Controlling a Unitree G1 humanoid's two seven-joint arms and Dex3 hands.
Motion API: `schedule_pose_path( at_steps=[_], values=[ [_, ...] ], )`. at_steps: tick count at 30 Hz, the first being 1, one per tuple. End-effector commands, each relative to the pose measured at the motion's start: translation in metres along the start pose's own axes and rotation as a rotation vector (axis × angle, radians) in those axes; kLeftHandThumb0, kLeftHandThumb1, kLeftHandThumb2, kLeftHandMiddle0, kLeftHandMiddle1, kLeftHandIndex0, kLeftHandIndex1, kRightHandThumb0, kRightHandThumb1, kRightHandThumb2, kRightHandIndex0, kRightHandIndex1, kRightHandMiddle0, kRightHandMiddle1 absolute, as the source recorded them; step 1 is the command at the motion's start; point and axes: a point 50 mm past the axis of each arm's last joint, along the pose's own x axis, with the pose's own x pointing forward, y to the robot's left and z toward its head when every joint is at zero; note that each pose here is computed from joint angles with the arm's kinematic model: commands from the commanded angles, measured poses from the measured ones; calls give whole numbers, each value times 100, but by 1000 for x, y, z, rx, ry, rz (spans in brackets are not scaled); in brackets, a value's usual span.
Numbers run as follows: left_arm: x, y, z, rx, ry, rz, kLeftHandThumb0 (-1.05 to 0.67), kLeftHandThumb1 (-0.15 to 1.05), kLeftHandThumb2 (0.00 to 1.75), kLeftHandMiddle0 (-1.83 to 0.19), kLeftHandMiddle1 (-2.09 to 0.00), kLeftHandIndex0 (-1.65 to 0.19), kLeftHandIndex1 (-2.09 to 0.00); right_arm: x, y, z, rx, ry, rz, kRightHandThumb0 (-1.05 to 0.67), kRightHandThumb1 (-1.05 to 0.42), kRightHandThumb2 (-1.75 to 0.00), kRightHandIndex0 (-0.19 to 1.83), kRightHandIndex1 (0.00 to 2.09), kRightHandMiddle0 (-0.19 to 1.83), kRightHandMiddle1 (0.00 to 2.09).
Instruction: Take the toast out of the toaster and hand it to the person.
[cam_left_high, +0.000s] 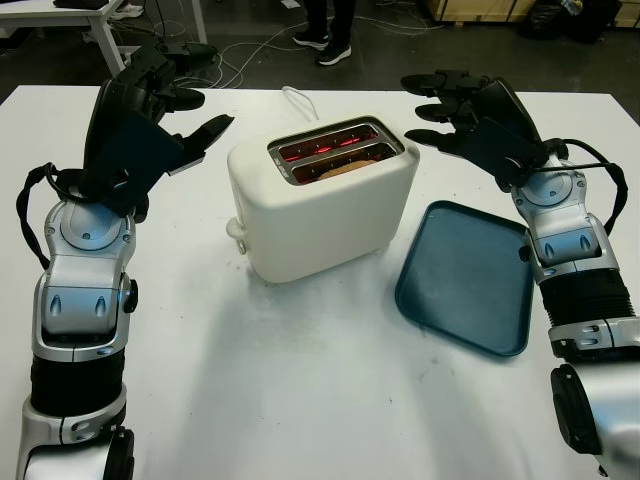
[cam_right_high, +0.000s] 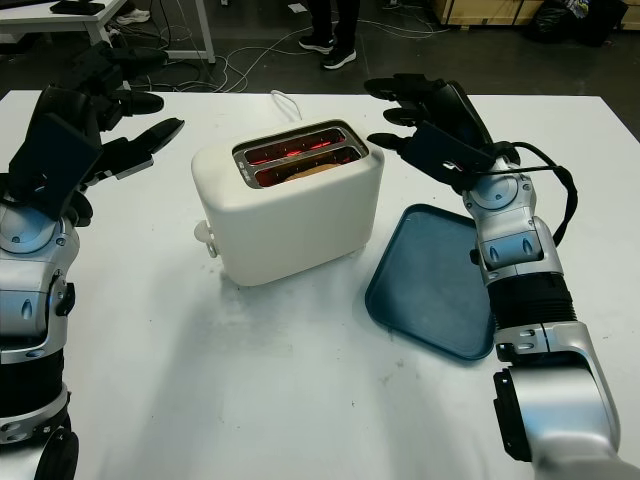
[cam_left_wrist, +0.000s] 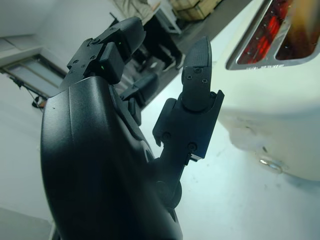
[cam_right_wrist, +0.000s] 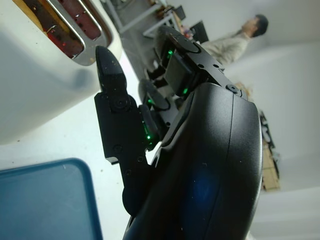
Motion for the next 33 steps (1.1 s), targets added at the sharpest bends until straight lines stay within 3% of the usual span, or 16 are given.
schedule_pose_path(
  at_steps=[1,13,18,22,27,33],
  values=[
    [0,2,3,6,-15,3,-32,75,39,-12,-105,-25,-68,-1,-1,0,1,-2,-6,-32,-92,-1,74,0,66,0],
    [0,2,2,5,-13,8,-33,75,38,-13,-104,-26,-68,0,-1,1,11,-7,-9,-31,-91,-1,74,1,66,0],
    [0,2,2,2,-12,8,-32,75,39,-13,-104,-26,-68,5,-9,10,24,-70,-22,-26,-82,0,81,4,72,3],
    [0,2,3,8,-12,9,-31,75,38,-13,-103,-26,-68,13,-23,30,29,-180,-42,-22,-74,0,89,8,80,6],
    [0,3,3,9,-10,9,-32,75,38,-14,-103,-26,-68,27,-39,69,20,-315,-9,-31,-66,0,105,15,94,11],
    [0,3,2,7,-7,11,-31,75,37,-14,-102,-26,-67,36,-32,109,-104,-439,138,-39,-62,0,115,25,104,14]
  ],
)
